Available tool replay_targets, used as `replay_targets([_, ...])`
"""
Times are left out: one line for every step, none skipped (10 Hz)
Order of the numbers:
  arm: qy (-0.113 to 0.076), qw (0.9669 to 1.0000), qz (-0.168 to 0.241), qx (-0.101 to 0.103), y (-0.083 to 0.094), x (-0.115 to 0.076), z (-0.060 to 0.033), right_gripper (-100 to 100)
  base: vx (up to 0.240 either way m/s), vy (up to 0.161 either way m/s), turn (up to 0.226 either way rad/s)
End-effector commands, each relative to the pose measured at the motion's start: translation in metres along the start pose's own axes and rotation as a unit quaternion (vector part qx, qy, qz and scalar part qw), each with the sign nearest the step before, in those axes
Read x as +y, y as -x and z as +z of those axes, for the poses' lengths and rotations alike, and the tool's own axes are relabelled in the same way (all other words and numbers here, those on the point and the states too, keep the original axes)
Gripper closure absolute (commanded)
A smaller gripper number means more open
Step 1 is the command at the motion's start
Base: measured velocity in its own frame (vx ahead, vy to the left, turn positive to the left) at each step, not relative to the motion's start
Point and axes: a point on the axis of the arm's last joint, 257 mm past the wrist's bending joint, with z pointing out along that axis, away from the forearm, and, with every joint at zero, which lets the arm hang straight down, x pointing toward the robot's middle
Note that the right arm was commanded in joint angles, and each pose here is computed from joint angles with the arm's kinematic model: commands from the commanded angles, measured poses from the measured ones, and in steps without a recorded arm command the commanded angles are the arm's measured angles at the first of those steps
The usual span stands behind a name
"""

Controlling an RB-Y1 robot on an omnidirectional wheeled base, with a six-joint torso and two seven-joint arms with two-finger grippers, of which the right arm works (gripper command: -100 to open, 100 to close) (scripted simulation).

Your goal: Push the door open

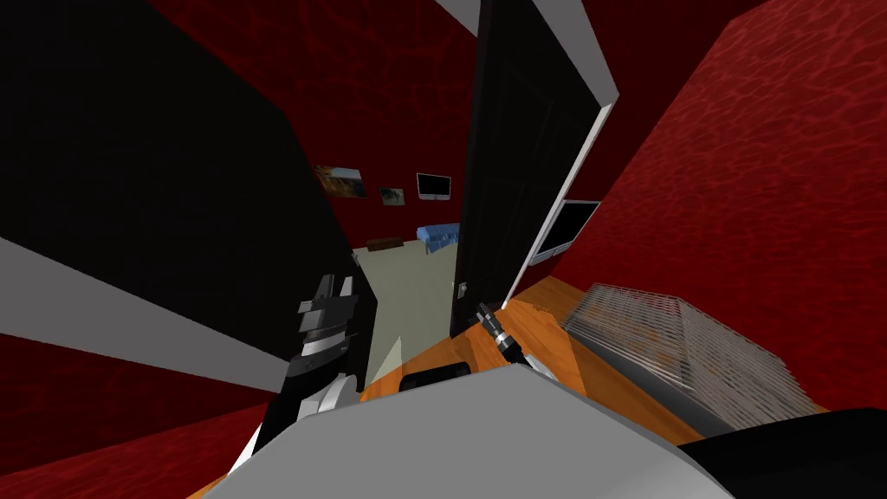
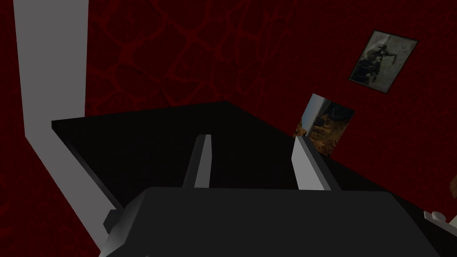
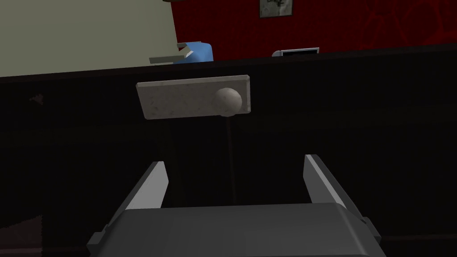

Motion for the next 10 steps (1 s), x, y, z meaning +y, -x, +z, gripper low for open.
replay_targets([0.000,1.0000,0.000,0.000,0.000,0.000,0.0000,-100,0.067,-0.021,0.018])
replay_targets([0.000,1.0000,0.000,-0.004,0.000,-0.001,0.0049,-100,0.145,0.031,0.061])
replay_targets([0.000,1.0000,0.000,-0.006,-0.001,-0.001,0.0066,-100,0.180,0.015,0.047])
replay_targets([0.000,1.0000,0.001,-0.009,-0.001,-0.002,0.0106,-100,0.179,0.004,0.044])
replay_targets([-0.001,0.9999,0.001,-0.012,-0.002,-0.003,0.0147,-100,0.196,0.024,0.074])
replay_targets([-0.001,0.9999,0.001,-0.015,-0.003,-0.003,0.0185,-100,0.208,0.017,0.070])
replay_targets([-0.002,0.9998,0.001,-0.018,-0.004,-0.004,0.0218,-100,0.198,-0.002,0.060])
replay_targets([-0.002,0.9998,0.002,-0.020,-0.004,-0.004,0.0241,-100,0.212,0.012,0.043])
replay_targets([-0.001,0.9998,0.002,-0.018,-0.003,-0.004,0.0229,-100,0.093,0.009,-0.007])
replay_targets([-0.001,0.9998,0.002,-0.018,-0.003,-0.004,0.0229,100,-0.021,0.001,0.003])
